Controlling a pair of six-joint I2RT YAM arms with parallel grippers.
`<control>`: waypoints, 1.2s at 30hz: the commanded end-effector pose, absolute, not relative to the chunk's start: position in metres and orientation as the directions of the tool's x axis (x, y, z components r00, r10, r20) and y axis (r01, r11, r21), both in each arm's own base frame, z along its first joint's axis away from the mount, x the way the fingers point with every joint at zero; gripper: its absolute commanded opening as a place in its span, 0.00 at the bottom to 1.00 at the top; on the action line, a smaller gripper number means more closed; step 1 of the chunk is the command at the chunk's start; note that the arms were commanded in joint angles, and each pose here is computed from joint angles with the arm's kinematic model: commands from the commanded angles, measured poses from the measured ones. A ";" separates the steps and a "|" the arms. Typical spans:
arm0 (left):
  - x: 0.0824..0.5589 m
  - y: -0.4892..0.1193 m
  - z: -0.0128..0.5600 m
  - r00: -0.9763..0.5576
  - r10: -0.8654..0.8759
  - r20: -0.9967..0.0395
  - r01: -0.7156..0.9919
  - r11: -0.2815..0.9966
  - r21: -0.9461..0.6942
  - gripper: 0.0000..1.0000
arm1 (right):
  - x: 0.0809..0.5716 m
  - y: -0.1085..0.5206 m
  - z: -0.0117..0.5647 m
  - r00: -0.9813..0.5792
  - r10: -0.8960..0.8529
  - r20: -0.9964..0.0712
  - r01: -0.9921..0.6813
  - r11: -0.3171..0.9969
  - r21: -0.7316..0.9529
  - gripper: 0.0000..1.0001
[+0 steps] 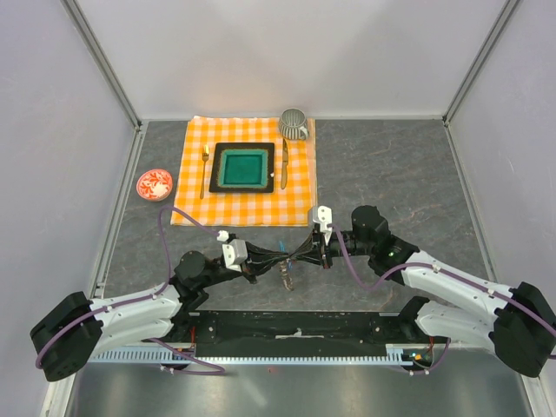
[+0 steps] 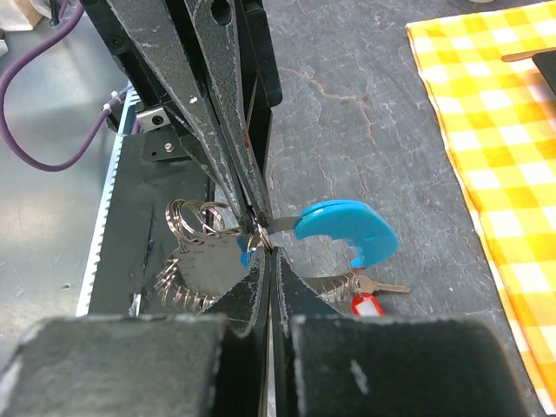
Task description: Put the keys on the keyring
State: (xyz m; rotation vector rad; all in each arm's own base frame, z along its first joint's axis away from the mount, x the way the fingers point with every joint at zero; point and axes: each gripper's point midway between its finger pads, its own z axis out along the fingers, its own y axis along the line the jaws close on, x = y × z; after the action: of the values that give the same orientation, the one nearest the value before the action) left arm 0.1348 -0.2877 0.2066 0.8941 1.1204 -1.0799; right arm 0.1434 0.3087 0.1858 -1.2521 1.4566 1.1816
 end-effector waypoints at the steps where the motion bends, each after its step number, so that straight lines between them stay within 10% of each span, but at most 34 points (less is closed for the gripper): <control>1: 0.130 -0.289 0.233 0.147 -0.272 -0.951 0.968 0.237 0.081 0.02 | 0.146 0.314 0.215 -0.053 -0.142 -0.988 -0.998 0.028 0.050 0.00; 36: 0.150 -0.271 0.195 0.089 -0.046 -0.995 0.927 0.369 0.066 0.46 | 0.181 0.293 0.197 0.130 -0.663 -0.737 -0.938 0.159 -0.308 0.00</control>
State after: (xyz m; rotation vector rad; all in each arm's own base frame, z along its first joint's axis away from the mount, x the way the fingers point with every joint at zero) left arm 0.1412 -0.2720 0.1913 0.9047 1.2716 -0.9819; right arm 0.1717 0.2871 0.1857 -1.5821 1.6584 0.4849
